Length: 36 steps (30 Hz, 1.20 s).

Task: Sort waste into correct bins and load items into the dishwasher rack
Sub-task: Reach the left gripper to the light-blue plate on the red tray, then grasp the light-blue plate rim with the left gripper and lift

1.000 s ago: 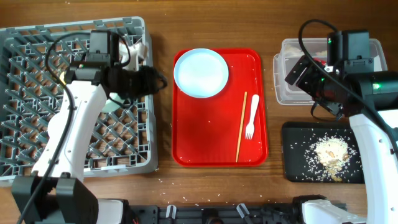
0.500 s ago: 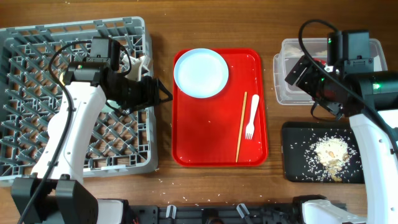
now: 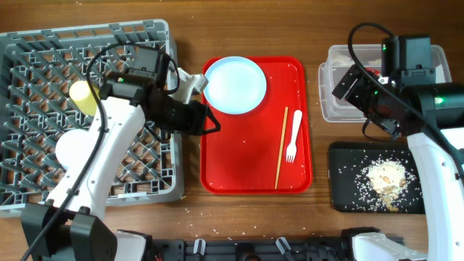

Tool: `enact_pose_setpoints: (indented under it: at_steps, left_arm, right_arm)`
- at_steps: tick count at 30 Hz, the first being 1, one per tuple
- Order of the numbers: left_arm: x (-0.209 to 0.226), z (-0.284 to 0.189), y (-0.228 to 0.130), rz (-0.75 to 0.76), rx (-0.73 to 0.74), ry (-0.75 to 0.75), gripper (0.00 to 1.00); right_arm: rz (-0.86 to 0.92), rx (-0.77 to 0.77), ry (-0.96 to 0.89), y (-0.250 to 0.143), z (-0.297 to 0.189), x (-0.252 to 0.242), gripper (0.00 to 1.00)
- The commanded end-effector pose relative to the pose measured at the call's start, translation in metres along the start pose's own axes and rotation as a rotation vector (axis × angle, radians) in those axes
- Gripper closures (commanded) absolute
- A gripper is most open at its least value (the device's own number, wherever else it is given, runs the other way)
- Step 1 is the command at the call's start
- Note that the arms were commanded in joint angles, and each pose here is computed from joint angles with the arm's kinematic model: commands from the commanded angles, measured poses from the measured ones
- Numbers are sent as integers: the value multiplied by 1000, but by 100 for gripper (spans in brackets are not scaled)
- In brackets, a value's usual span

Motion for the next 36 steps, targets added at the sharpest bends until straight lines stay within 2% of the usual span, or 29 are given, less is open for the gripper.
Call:
enact_pose_setpoints:
  at_steps: [1, 9, 12, 13, 15, 20, 23, 27, 28, 29, 31, 34, 36]
  left_arm:
    - [-15, 0, 0, 99, -7, -8, 42]
    - [-33, 15, -1, 209, 17, 11, 44]
    - [-35, 18, 10, 267, -40, 46, 57]
    - [-36, 19, 17, 293, -73, 55, 58]
    - [-38, 20, 25, 324, -113, 59, 48]
    - [-37, 37, 50, 382, -179, 52, 48]
    - [-27, 62, 62, 330, -175, 93, 49]
    - [-6, 100, 73, 232, -177, 311, 52]
    - [-3, 103, 75, 212, -192, 370, 48]
    - [-2, 108, 78, 199, -219, 434, 39]
    - [-6, 116, 82, 229, -248, 473, 35]
    - [-15, 127, 88, 269, -286, 466, 31]
    - [-21, 138, 95, 301, -319, 446, 23]
  right_arm:
    - [-9, -8, -18, 3, 2, -1, 0]
    - [-9, -7, -18, 3, 2, -1, 0]
    - [-9, -8, -18, 3, 2, -1, 0]
    - [-9, -7, -18, 3, 2, -1, 0]
    - [-9, -8, -18, 3, 2, -1, 0]
    - [-9, -7, -18, 3, 2, -1, 0]
    - [-9, -8, -18, 3, 2, -1, 0]
    - [-9, -8, -18, 3, 2, -1, 0]
    - [-9, -8, -18, 3, 2, -1, 0]
    - [-9, -8, -18, 3, 2, -1, 0]
    - [-9, -8, -18, 3, 2, -1, 0]
    - [-9, -8, -18, 3, 2, -1, 0]
    - [-9, -7, -18, 3, 2, -1, 0]
Point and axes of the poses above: each gripper's point midway between its finger pads, its own z axis out along the fingers, its own x axis along the line the jaws close on, y = z × x, the point moved 7 cm from there along -z, back along the fingers, and after that the axes turned 1 degree about z, right-handed, at the moved point
